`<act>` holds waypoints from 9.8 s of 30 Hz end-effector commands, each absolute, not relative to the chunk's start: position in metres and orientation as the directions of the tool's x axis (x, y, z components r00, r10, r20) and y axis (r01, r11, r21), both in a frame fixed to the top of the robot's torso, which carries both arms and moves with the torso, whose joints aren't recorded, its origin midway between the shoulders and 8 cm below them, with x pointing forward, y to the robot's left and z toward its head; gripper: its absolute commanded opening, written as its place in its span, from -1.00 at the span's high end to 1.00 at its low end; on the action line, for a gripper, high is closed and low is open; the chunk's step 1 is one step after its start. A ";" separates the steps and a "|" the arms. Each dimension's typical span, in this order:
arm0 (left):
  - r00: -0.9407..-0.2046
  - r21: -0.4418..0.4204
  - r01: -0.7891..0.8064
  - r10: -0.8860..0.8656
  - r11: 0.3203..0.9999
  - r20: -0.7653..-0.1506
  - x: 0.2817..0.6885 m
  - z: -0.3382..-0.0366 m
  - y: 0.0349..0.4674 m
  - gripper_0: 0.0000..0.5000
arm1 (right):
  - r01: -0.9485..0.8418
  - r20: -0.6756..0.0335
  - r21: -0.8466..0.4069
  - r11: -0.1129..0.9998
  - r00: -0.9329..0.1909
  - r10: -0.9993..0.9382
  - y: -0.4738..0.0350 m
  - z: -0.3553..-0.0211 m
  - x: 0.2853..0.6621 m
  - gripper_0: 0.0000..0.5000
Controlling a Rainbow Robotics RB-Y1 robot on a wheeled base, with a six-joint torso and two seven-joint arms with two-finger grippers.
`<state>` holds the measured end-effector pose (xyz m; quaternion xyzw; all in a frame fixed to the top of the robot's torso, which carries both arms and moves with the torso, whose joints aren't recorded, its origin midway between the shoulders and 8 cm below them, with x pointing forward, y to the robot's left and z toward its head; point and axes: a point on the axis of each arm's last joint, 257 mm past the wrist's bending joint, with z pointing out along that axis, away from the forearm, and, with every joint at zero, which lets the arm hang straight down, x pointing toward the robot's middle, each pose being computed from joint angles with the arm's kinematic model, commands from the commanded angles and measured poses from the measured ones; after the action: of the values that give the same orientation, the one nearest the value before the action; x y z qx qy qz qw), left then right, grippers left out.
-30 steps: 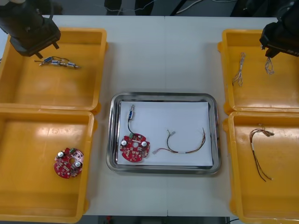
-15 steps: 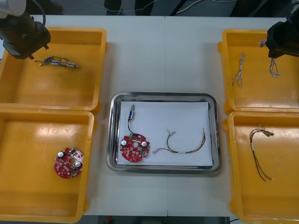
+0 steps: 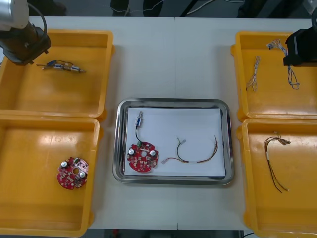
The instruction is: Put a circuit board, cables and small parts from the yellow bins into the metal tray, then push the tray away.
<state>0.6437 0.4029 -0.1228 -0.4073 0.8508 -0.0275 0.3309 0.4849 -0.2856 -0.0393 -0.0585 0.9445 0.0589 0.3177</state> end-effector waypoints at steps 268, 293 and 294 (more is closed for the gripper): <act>-0.703 -0.191 -0.491 -0.516 0.850 -0.490 0.572 -0.156 0.355 1.00 | 0.081 -0.515 0.011 0.997 -0.854 0.075 -0.407 -0.160 0.362 -1.00; -0.835 -0.134 -0.239 -0.274 0.962 -0.477 0.526 -0.081 0.210 1.00 | 0.113 -0.506 0.042 0.993 -0.854 0.118 -0.404 -0.163 0.359 -1.00; -0.836 -0.134 -0.231 -0.267 0.964 -0.479 0.526 -0.081 0.205 1.00 | 0.109 -0.507 0.042 0.993 -0.854 0.115 -0.403 -0.163 0.359 -1.00</act>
<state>0.5216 0.2438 -0.1094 -0.1201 0.9660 -0.0163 0.2285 0.3636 -0.4038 -0.1673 0.0432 0.9662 -0.0014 0.2542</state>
